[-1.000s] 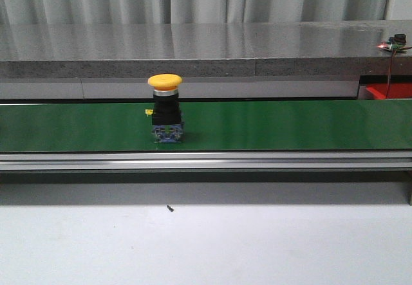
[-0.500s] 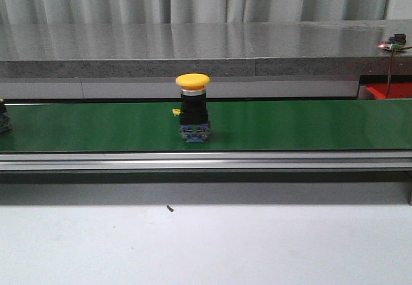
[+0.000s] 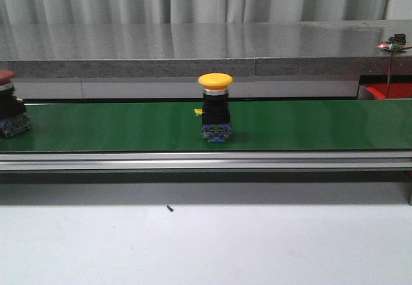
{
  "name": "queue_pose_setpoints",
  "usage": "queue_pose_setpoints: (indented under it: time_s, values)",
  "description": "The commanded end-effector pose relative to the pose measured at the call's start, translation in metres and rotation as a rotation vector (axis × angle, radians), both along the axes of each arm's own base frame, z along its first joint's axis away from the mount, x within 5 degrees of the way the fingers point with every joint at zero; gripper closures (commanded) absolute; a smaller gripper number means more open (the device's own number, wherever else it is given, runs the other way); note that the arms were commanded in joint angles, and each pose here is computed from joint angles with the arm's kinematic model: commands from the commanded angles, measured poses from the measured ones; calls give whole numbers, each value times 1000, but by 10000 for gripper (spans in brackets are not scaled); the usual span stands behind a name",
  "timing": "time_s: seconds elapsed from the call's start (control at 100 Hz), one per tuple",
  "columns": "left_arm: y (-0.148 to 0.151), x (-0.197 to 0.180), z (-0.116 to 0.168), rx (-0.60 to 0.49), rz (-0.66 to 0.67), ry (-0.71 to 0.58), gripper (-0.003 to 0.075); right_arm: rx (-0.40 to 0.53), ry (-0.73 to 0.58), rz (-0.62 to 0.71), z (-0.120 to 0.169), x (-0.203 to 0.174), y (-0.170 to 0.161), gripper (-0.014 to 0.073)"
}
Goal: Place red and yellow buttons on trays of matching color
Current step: 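Lower the right gripper onto the yellow button on the belt and grasp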
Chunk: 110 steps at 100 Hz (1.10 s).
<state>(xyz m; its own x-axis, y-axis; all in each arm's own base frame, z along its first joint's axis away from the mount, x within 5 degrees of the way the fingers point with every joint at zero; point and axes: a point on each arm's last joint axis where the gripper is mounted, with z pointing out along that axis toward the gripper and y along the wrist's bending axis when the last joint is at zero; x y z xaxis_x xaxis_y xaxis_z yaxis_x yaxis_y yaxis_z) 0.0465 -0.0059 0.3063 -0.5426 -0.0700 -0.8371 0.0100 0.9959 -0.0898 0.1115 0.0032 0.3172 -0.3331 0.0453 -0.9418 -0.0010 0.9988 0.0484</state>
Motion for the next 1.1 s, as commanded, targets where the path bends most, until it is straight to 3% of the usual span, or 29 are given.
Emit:
queue_pose_setpoints:
  time_s: [0.0,0.1,0.19,0.27,0.39,0.51,0.72,1.09]
  values:
    - [-1,3,11,-15,-8,-75,740,-28,-23,41,25,19,5,711]
    - [-1,3,11,-15,-8,-75,740,-36,58,109,35,39,18,696]
    - [-1,3,11,-15,-8,-75,740,-48,129,177,43,57,34,611]
    - [-1,3,11,-15,-8,-75,740,-53,185,232,50,72,49,478]
    - [-1,3,11,-15,-8,-75,740,-45,272,302,55,94,74,195]
    - [-1,3,11,-15,-8,-75,740,-51,396,339,54,116,95,26]
    - [-1,3,11,-15,-8,-75,740,-60,572,364,49,147,120,20]
    - [-1,3,11,-15,-8,-75,740,56,762,350,29,186,151,20]
